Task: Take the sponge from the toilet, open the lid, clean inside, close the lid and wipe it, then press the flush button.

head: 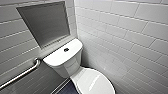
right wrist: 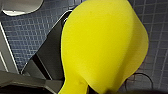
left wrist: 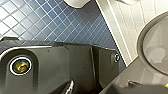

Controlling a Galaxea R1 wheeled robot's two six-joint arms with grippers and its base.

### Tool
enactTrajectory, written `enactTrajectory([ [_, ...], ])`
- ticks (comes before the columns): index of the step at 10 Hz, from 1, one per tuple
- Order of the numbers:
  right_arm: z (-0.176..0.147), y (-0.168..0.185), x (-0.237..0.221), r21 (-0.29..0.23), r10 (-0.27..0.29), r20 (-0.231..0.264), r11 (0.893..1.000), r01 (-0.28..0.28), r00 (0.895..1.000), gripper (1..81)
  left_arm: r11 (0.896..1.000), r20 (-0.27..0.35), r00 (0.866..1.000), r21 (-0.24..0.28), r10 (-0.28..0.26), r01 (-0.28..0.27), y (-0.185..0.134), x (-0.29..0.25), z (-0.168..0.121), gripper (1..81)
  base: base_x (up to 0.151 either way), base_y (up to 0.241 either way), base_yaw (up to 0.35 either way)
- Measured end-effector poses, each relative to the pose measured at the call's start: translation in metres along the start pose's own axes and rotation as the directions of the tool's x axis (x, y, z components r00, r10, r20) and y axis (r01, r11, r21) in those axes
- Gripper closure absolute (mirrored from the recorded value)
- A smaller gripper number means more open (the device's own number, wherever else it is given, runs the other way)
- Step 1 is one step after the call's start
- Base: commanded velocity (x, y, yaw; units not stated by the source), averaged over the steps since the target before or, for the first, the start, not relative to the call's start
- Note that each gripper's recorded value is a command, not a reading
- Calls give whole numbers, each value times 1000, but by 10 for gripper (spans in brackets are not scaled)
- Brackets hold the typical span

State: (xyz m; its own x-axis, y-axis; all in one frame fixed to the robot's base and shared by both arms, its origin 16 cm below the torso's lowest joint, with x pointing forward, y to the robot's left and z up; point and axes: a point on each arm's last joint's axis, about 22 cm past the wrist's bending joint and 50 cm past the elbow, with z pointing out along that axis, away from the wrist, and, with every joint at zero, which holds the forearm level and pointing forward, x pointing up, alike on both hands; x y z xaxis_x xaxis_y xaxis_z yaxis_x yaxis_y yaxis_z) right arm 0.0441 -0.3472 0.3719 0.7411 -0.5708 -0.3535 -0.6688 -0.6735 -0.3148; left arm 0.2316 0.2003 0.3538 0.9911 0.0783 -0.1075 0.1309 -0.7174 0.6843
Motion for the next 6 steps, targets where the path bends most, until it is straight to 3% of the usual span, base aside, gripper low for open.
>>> enactTrajectory([
  [3,22,9,-27,21,-17,-12,1000,17,1000,811,999,-8,1000,-18,-27,27,7,26,6,10,0,0,0],
  [6,27,30,-75,21,58,-47,998,-57,997,811,999,-21,1000,-44,12,-13,33,116,35,10,0,0,0],
])
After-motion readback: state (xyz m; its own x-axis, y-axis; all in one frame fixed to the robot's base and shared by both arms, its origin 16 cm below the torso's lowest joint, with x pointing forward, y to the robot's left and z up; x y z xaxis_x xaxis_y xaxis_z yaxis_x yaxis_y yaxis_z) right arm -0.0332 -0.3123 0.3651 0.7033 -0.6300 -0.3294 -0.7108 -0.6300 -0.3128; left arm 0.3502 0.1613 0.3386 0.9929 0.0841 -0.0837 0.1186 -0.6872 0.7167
